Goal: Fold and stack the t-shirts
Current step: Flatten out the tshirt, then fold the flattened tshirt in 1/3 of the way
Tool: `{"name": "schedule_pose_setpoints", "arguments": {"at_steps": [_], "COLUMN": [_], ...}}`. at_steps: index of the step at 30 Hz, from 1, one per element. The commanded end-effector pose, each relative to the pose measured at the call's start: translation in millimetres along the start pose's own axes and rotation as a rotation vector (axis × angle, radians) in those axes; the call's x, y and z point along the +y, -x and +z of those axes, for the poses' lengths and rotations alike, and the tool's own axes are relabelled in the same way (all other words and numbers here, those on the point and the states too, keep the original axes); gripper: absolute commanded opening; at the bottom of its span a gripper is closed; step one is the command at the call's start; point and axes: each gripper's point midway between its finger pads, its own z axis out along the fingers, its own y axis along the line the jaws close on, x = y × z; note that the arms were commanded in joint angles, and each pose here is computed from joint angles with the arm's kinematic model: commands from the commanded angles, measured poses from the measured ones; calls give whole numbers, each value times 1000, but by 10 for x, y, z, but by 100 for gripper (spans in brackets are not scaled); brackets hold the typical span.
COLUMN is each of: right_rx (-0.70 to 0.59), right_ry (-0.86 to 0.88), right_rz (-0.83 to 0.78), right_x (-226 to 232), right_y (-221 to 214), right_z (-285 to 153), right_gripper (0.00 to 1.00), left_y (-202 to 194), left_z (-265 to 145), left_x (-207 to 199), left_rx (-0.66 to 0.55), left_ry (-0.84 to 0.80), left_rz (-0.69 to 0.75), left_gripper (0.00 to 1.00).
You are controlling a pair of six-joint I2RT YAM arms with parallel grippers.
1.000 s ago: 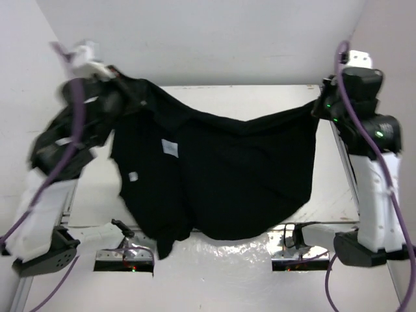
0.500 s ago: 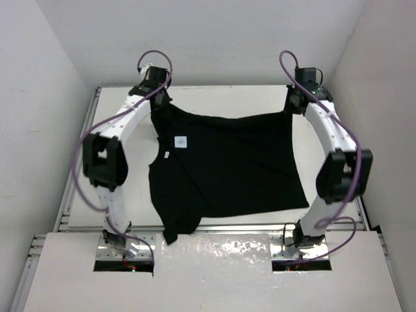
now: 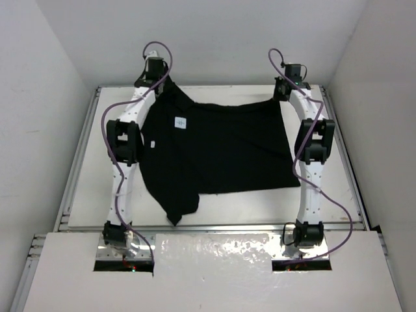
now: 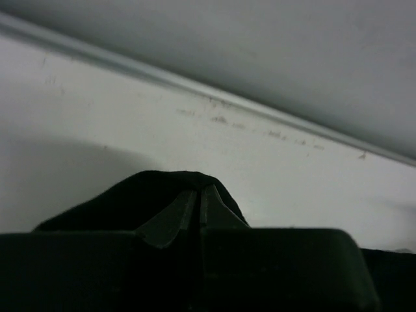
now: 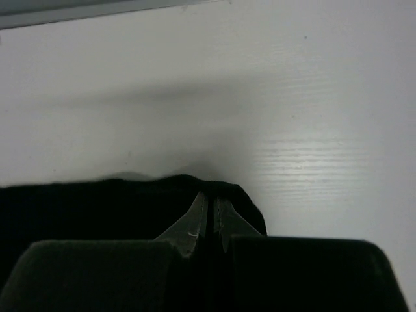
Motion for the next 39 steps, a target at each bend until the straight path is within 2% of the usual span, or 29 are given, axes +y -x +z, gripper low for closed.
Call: {"name": "schedule_pose_setpoints", "arguments": {"at_steps": [1, 3, 9, 13, 19, 24, 31, 39], "right_rx": [-176, -196, -199, -209, -191, -163, -126, -121], "right_ry": [45, 79, 126, 192, 271, 252, 222, 233], "right_rz": [68, 63, 69, 67, 77, 75, 67, 88], "right_x": [-239, -224, -157, -40, 101, 77, 14, 37], "right_y": [616, 681, 596, 654, 616, 490, 372, 402], "right_z": [-209, -203, -113, -132, -196, -343, -447, -615], "right_gripper": [0, 0, 0, 0, 0, 0, 0, 0], "left_y": [834, 940, 792, 708, 585, 345, 254, 488], "left_z": [-116, -137, -77, -63, -130, -178, -331, -495], "left_x": [-199, -232, -459, -362, -1, 248, 459, 348], "left_rx": [-193, -224, -194, -172, -124, -39, -27, -39], "left_ry": [-141, -188, -345, -303, -109, -5, 55, -35], "left_rz": [-21, -21, 8, 4, -69, -142, -201, -232], "left_gripper": [0, 0, 3, 1, 3, 3, 3, 4]}}
